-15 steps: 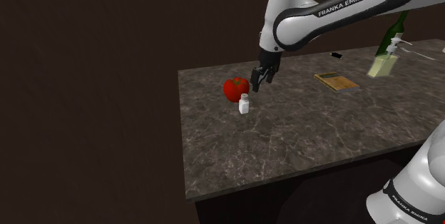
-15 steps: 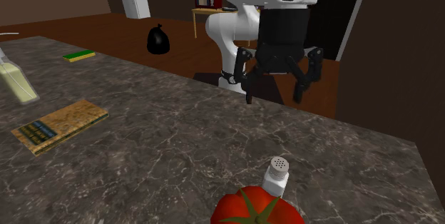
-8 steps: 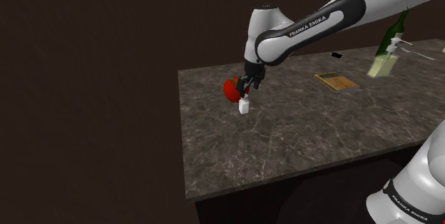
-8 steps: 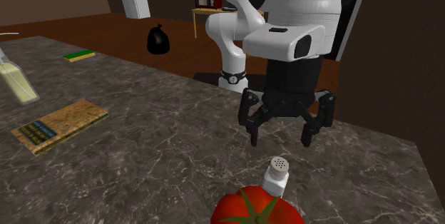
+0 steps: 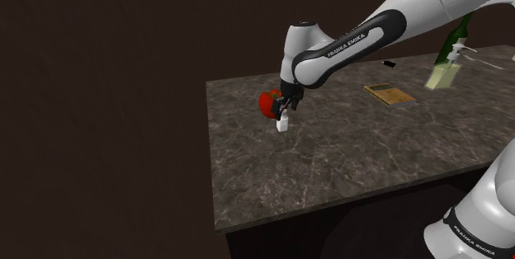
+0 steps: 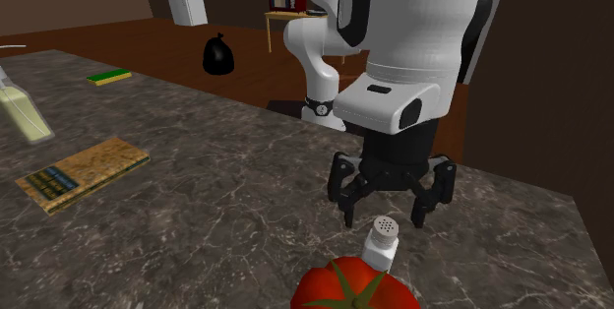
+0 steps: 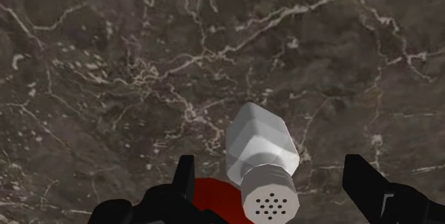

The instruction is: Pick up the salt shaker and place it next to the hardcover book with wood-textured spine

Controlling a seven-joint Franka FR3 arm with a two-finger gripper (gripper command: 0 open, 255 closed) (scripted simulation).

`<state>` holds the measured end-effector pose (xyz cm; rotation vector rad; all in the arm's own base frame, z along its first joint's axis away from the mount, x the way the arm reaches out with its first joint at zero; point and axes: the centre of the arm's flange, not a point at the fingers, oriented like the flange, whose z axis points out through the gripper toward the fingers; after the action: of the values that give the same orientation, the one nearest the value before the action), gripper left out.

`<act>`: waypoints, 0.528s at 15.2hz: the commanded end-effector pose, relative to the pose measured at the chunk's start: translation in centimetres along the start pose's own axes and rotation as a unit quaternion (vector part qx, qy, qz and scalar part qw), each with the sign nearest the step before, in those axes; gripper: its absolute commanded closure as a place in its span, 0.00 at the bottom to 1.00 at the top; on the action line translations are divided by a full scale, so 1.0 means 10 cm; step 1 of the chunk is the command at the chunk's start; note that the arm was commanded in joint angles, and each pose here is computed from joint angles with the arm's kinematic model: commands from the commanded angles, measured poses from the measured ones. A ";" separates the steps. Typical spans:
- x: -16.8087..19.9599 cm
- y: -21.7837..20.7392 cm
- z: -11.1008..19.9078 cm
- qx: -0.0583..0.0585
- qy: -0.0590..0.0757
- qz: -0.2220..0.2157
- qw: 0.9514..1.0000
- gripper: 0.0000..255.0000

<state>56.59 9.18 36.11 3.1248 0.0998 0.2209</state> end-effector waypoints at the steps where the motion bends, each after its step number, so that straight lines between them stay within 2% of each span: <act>1: 0.00 0.00 0.02 0.000 0.000 0.000 1.000 0.00; 6: 0.00 0.00 0.02 0.000 0.000 0.000 1.000 0.00; 7: 0.00 0.00 0.02 0.000 0.000 0.000 1.000 1.00; 8: 0.00 0.00 0.02 0.000 0.000 0.000 1.000 1.00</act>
<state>56.60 9.18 35.94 3.1247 0.0998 0.2223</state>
